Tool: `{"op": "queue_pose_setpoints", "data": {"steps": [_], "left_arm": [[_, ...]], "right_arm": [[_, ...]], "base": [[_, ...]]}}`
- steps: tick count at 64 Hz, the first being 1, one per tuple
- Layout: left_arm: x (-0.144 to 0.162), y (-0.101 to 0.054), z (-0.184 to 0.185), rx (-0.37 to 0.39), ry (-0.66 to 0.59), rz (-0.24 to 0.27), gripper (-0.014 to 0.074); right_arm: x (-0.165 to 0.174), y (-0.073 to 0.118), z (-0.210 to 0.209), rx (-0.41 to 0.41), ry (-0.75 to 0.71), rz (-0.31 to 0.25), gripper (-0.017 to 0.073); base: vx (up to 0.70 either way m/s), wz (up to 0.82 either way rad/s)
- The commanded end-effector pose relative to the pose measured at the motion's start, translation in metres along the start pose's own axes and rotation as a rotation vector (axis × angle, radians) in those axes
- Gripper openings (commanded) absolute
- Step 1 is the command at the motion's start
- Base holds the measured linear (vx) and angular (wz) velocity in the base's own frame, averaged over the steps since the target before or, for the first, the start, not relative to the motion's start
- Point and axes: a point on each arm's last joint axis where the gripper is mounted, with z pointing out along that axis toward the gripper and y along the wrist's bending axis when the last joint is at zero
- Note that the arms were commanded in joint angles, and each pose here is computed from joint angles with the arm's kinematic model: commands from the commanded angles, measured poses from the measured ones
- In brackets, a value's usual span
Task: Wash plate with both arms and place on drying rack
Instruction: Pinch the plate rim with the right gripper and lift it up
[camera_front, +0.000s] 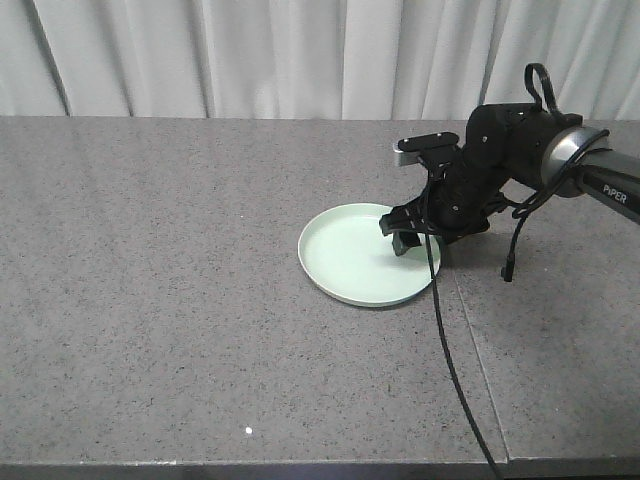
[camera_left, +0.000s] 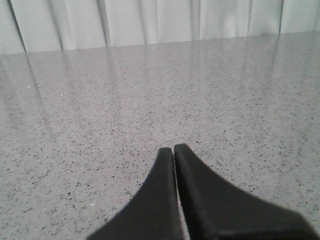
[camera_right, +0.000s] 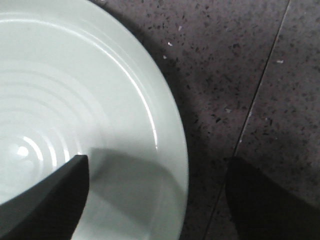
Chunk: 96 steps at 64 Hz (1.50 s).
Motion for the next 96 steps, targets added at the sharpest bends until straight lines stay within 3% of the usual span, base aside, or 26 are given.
{"op": "queue_pose_setpoints", "data": {"steps": [1,11,27,46,70,84,96], "left_arm": [[-0.015,-0.001,-0.004,0.007,-0.113,-0.011,-0.0006],[-0.015,-0.001,-0.004,0.007,-0.113,-0.011,-0.0006],[-0.015,-0.001,-0.004,0.007,-0.113,-0.011,-0.0006],[-0.015,-0.001,-0.004,0.007,-0.113,-0.011,-0.0006],[-0.015,-0.001,-0.004,0.007,-0.113,-0.011,-0.0006],[-0.015,-0.001,-0.004,0.007,-0.113,-0.011,-0.0006],[-0.015,-0.001,-0.004,0.007,-0.113,-0.011,-0.0006]], "right_arm": [[-0.011,0.000,-0.032,0.012,-0.091,-0.005,0.0506],[-0.010,-0.001,-0.032,0.026,-0.081,0.001,0.0375],[-0.008,-0.003,-0.032,0.049,-0.053,-0.004,-0.0010],[-0.008,-0.002,-0.045,0.048,-0.064,-0.009,-0.0005],[-0.004,0.009,-0.154,0.048,-0.279,-0.039,-0.0001],[0.023,0.023,-0.230,0.002,-0.423,-0.048,-0.0001],[0.071,0.033,-0.272,-0.018,-0.524,-0.040,-0.0001]], "base": [[0.00,0.00],[0.00,0.00],[0.00,0.00],[0.00,0.00],[0.00,0.00],[0.00,0.00],[0.00,0.00]]}}
